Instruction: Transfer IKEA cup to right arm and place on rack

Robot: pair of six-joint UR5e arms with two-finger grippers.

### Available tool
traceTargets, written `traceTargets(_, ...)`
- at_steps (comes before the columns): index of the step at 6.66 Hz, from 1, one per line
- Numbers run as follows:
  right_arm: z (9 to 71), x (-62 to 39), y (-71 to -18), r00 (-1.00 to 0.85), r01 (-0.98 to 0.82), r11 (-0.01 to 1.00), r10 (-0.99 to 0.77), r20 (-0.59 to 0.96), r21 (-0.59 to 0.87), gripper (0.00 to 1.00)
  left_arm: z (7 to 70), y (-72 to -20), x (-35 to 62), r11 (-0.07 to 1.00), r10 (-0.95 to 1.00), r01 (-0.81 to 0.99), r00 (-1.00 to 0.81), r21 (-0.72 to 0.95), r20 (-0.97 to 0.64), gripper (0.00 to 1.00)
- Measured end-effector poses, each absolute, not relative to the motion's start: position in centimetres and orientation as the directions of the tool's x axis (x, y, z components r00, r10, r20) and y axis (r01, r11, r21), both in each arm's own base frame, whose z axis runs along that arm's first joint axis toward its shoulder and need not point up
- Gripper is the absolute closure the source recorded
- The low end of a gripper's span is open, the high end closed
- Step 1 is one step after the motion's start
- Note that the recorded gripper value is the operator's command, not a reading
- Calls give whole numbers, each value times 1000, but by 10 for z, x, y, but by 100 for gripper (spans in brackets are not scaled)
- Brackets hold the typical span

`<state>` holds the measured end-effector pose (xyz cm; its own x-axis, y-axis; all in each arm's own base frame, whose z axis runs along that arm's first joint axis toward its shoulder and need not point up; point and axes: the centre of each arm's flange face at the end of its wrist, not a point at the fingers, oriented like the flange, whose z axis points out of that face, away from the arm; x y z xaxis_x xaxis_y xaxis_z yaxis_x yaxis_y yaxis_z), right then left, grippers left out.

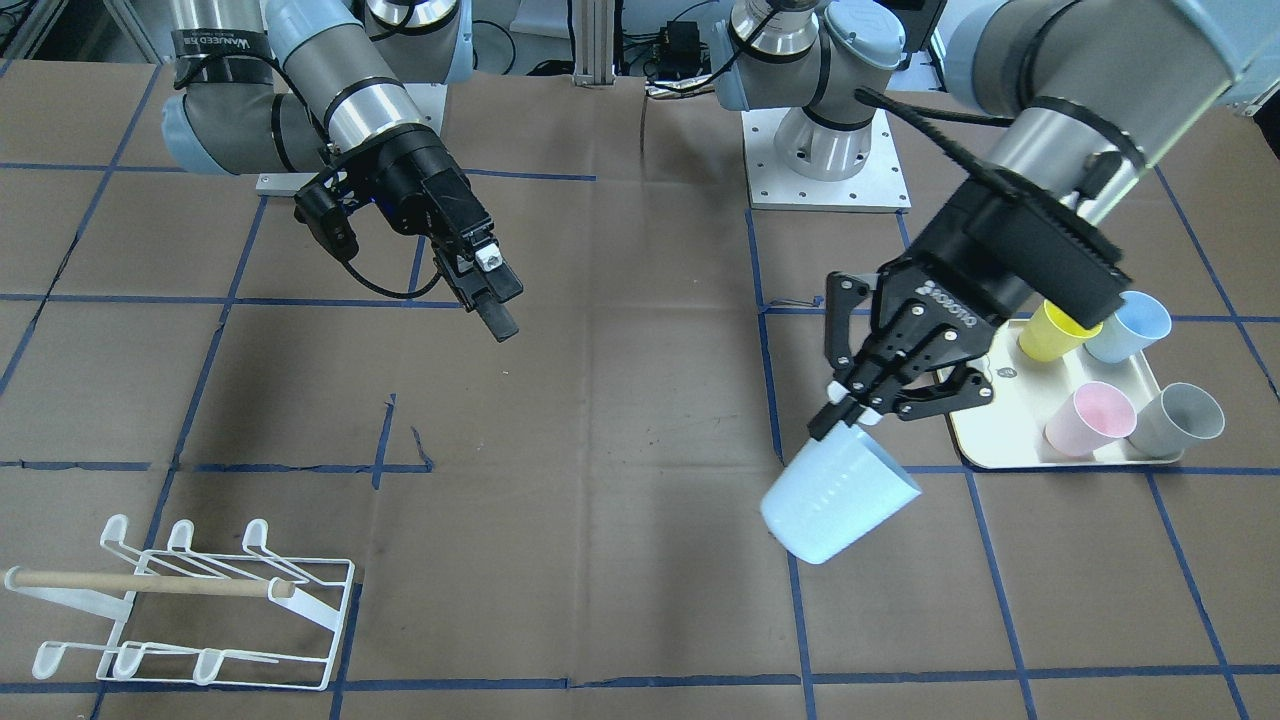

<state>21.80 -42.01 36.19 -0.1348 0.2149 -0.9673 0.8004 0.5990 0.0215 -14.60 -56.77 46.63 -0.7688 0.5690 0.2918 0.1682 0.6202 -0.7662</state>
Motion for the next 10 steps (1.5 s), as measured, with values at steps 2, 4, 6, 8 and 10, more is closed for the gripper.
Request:
traceTargets(2, 362, 218, -421, -134, 801, 598, 217, -967, 23, 0, 418, -529, -180, 519, 627, 139, -732, -843, 265, 100)
traceTargets(4, 361, 218, -421, -134, 802, 597, 219, -966, 24, 0, 385, -491, -214, 439, 654, 59, -705, -897, 274, 100)
traceTargets(6, 361, 218, -420, -127, 805, 592, 225, -966, 32, 0, 379, -460, -248, 427, 693, 57, -661, -902, 286, 100)
traceTargets(8, 355, 216, -425, -123, 829, 556, 283, -951, 58, 0, 372, -444, -256, 438, 704, 64, -644, -897, 298, 100)
traceTargets(10, 350, 216, -429, -71, 852, 505, 367, -927, 135, 0, 372, -444, -250, 439, 716, 56, -625, -897, 311, 100)
